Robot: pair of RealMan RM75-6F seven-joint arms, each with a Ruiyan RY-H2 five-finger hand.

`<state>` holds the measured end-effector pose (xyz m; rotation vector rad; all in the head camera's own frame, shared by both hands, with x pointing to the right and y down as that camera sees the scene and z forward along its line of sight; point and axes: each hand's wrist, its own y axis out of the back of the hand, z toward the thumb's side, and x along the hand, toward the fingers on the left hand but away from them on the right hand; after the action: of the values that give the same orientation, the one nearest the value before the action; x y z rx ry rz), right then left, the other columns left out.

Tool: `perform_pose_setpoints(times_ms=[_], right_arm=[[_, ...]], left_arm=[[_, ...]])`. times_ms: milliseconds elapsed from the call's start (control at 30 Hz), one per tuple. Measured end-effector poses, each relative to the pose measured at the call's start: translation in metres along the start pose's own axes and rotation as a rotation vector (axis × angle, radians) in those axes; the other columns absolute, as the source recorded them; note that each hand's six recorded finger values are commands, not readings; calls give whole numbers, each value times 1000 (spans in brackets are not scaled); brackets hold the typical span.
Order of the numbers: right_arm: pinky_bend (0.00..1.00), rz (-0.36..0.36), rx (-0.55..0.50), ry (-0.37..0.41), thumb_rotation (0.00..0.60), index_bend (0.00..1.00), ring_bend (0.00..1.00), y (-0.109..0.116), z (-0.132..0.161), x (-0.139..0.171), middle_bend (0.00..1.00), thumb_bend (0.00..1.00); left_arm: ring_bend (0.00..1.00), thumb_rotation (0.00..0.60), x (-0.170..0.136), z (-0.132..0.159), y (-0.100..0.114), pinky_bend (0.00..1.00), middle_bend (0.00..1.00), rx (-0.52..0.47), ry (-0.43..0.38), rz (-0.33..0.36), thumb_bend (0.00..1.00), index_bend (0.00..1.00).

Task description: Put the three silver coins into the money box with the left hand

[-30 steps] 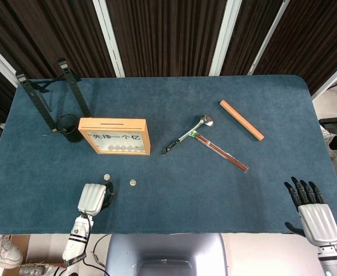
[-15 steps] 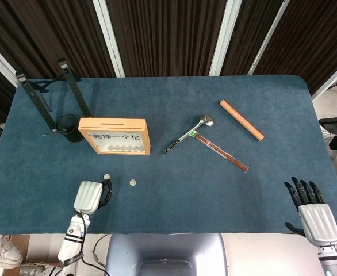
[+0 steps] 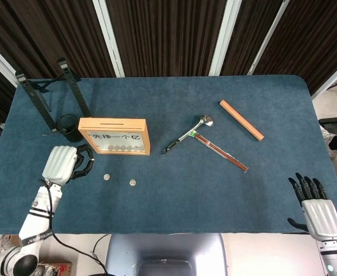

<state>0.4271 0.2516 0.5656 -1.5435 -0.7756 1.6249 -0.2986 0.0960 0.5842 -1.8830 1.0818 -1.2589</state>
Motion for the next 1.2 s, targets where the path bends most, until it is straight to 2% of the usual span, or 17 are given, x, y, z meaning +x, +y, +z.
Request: perform_pose_setpoints(times_ms=[133,267,400,533,767,1200], right_arm=[[0,-2,-8,-17,600,0,0,2,-5,-2,0,152],[0,-1,-13,-34,600,0,0,3,-10,-3,0,151],[0,-8,-27,-48,600,0,0,7,-15,-3,0,151],[0,-7,-34,-60,600,0,0,9,-20,-3,0,151],[0,-10,-41,-67,600,0,0,11,-24,-1,0,151],[0,-13,-39,-62,600,0,0,11,-22,0,0,151]], left_arm=[[1000,600,36,14,25,1000,1000,-10,27,-4,450,640],[1000,600,70,36,39,1000,1000,1,23,4,456,637],[1000,600,97,51,40,1000,1000,17,31,4,457,638],[1000,600,117,58,30,1000,1000,32,52,-17,458,638],[1000,600,130,52,14,1000,1000,45,93,-51,456,639],[1000,600,127,48,9,1000,1000,72,99,-63,457,642]])
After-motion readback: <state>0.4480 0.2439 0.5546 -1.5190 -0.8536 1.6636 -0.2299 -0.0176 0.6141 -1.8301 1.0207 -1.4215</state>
